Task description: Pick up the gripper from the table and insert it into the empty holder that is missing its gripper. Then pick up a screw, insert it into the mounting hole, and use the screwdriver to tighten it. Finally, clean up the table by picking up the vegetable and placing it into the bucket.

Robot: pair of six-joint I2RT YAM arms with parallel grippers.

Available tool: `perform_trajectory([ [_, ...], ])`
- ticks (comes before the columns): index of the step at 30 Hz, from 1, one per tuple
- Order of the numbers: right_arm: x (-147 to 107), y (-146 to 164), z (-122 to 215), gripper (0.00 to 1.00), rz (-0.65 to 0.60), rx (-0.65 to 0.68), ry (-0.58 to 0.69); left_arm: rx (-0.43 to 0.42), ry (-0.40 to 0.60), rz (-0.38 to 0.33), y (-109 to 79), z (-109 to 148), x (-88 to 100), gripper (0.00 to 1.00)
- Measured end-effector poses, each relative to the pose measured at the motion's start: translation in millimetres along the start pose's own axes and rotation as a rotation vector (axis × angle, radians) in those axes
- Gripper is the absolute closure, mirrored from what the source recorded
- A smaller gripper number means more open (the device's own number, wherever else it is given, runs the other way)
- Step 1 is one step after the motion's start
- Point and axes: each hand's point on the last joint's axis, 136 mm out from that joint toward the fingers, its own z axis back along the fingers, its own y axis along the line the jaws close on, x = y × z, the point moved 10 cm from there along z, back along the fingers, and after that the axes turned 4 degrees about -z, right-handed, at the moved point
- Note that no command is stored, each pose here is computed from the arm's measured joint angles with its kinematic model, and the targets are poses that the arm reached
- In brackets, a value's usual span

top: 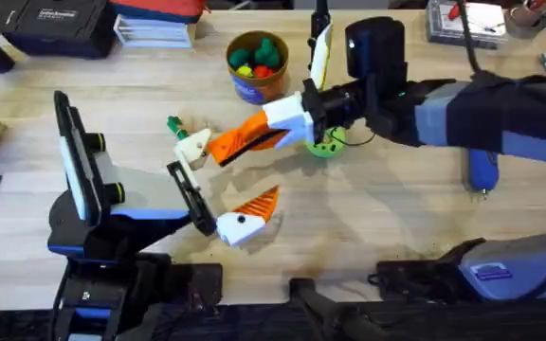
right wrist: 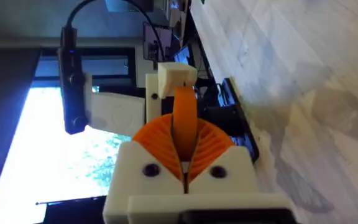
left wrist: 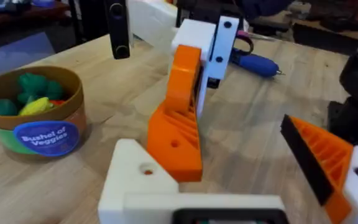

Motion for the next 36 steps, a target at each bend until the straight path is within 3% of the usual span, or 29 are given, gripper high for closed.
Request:
perform_trajectory([
  [19,11,4,-27,0.991,-0.041,0.068,-0.02,0.135,-0.001,-0.018,10.0,2,1.4,0.015],
  [28,13,-4,-37,0.991,-0.041,0.054,-0.048,0.191,0.004,0.019,15.0,3,0.3,0.015],
  [31,11,-8,-45,0.992,-0.011,0.049,-0.028,0.125,0.005,0.028,9.8,2,0.6,0.015],
  [36,11,-8,-46,0.992,0.035,0.047,-0.03,0.093,0.005,0.037,7.3,1,0.5,0.015],
])
